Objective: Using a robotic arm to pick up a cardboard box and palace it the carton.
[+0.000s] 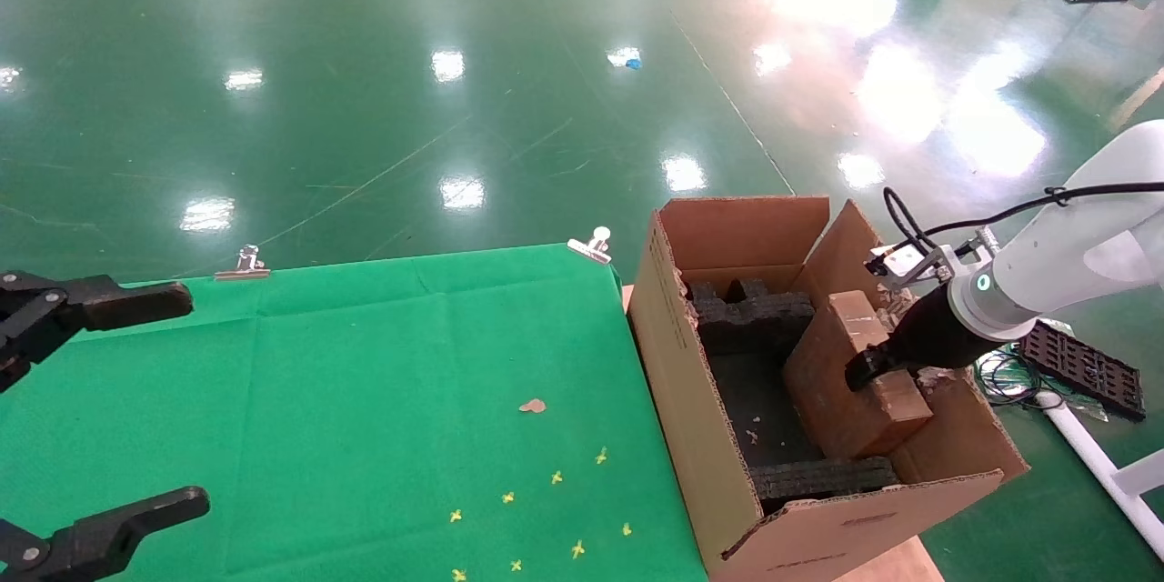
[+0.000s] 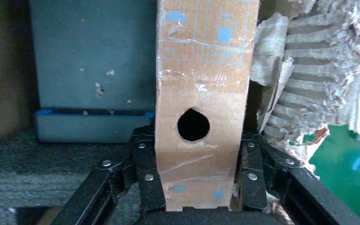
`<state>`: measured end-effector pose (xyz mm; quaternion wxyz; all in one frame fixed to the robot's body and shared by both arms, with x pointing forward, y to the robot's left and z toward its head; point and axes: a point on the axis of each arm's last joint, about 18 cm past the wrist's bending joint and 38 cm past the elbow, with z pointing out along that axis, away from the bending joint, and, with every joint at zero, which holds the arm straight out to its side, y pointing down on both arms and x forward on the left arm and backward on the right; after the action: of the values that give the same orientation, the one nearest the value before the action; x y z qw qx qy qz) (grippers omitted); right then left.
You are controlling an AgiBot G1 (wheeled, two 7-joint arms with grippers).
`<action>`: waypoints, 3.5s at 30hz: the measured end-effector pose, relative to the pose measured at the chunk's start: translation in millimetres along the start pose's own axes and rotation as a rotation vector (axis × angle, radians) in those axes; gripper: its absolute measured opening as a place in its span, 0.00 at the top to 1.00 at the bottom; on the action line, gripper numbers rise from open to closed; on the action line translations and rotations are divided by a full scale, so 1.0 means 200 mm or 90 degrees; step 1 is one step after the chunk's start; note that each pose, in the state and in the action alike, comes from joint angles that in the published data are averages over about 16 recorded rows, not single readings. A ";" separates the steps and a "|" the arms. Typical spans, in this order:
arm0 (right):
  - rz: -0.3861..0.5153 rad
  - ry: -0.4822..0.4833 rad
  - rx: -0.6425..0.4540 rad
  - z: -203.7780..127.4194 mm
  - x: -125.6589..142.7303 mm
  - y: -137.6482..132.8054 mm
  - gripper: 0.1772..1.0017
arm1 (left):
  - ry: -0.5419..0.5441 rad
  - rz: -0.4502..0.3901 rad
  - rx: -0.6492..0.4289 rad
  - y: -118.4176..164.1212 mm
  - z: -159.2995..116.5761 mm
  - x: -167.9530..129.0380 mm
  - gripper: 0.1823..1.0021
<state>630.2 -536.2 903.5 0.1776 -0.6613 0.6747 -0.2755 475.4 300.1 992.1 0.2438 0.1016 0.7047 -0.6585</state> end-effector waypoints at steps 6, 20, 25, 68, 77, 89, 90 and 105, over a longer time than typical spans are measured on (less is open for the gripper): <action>-0.012 0.006 0.006 -0.04 0.00 -0.05 0.58 | 0.000 0.000 0.000 0.00 0.00 0.00 0.00; -0.076 -0.027 0.168 -0.61 0.03 -0.39 0.23 | 0.000 0.000 0.000 0.00 0.00 0.00 0.00; -0.116 -0.026 0.240 -0.84 0.05 -0.47 0.13 | 0.000 0.000 0.000 0.00 0.00 0.00 0.00; -0.469 -0.554 0.484 -0.73 -0.95 -0.15 0.00 | 0.000 0.000 0.000 0.00 0.00 0.00 0.00; -0.517 -0.640 0.568 -0.79 -1.03 0.00 0.00 | 0.000 0.000 0.000 0.00 0.00 0.00 0.00; -0.575 -0.717 0.693 -0.92 -1.06 0.22 0.00 | 0.000 0.000 0.000 0.00 0.00 0.00 0.00; -0.580 -0.721 0.703 -0.93 -1.06 0.24 0.00 | 0.000 0.000 0.000 0.00 0.00 0.00 0.00; -0.605 -0.744 0.761 -0.99 -1.05 0.34 0.00 | -0.001 0.000 0.000 0.00 0.00 0.00 0.00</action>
<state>468.8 -302.4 991.6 0.6632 -0.6988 -0.1108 -0.2440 475.6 300.3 992.0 0.2439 0.1011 0.7045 -0.6587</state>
